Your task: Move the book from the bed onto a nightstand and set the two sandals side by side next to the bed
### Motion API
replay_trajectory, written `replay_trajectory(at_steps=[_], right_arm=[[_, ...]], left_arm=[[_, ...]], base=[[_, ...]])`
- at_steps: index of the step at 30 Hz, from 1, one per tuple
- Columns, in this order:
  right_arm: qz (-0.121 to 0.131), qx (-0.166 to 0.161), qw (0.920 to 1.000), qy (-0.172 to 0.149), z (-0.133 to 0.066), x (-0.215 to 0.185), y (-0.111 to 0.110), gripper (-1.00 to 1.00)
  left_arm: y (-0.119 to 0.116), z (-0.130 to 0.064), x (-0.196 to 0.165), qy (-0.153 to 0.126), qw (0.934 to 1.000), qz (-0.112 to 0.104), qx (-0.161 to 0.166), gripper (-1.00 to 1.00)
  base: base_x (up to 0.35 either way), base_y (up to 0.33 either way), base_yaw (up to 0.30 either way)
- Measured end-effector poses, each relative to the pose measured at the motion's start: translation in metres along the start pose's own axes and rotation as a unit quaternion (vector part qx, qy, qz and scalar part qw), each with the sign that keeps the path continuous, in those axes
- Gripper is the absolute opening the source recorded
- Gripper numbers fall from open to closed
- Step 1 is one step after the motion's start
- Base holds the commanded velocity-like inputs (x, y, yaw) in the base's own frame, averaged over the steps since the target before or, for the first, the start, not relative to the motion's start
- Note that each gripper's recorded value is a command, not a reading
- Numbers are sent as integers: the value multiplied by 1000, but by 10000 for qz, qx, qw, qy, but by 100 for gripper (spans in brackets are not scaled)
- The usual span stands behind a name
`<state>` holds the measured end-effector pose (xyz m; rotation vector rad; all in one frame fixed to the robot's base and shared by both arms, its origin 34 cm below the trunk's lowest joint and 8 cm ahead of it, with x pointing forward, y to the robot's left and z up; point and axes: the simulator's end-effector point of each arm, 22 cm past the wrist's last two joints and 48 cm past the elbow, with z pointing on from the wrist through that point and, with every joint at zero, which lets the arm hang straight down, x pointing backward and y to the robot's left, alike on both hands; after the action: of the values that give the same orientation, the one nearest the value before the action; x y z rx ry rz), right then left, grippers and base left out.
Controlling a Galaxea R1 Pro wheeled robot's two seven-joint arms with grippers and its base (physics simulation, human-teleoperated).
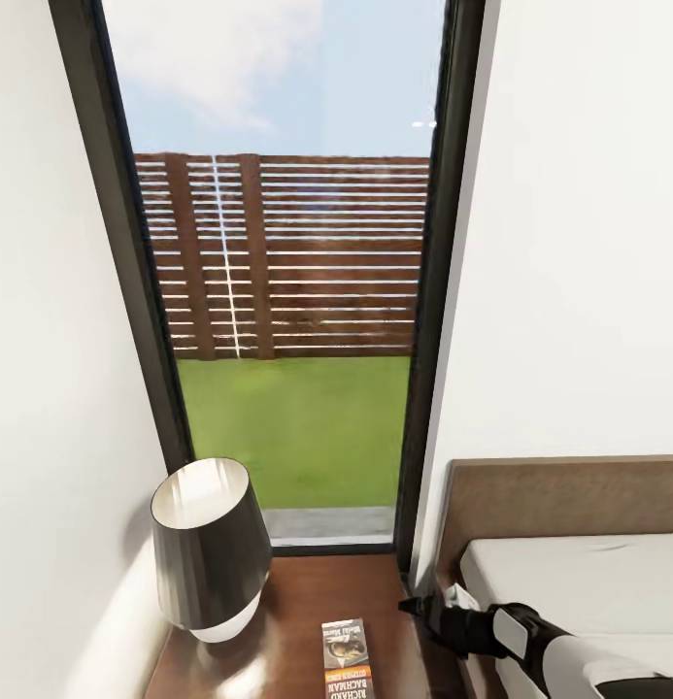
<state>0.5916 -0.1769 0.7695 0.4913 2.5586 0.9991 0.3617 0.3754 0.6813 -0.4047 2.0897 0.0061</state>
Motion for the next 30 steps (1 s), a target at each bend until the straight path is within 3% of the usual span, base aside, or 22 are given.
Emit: replay_trajectory(at_steps=[7, 18, 30], right_arm=[[-245, -8, 9997, 83, -1, 13, -10, 100], [-141, 242, 9994, 213, -25, 32, -45, 100], [-90, 294, 9992, 246, -38, 41, -49, 100]], left_arm=[[6, 0, 2, 91, 10000, -1, -23, 100], [12, -8, -3, 214, 9998, -13, -46, 100], [12, -17, -10, 225, 9997, -12, -47, 100]], base=[[0, 0, 0], [0, 0, 0], [0, 0, 0]])
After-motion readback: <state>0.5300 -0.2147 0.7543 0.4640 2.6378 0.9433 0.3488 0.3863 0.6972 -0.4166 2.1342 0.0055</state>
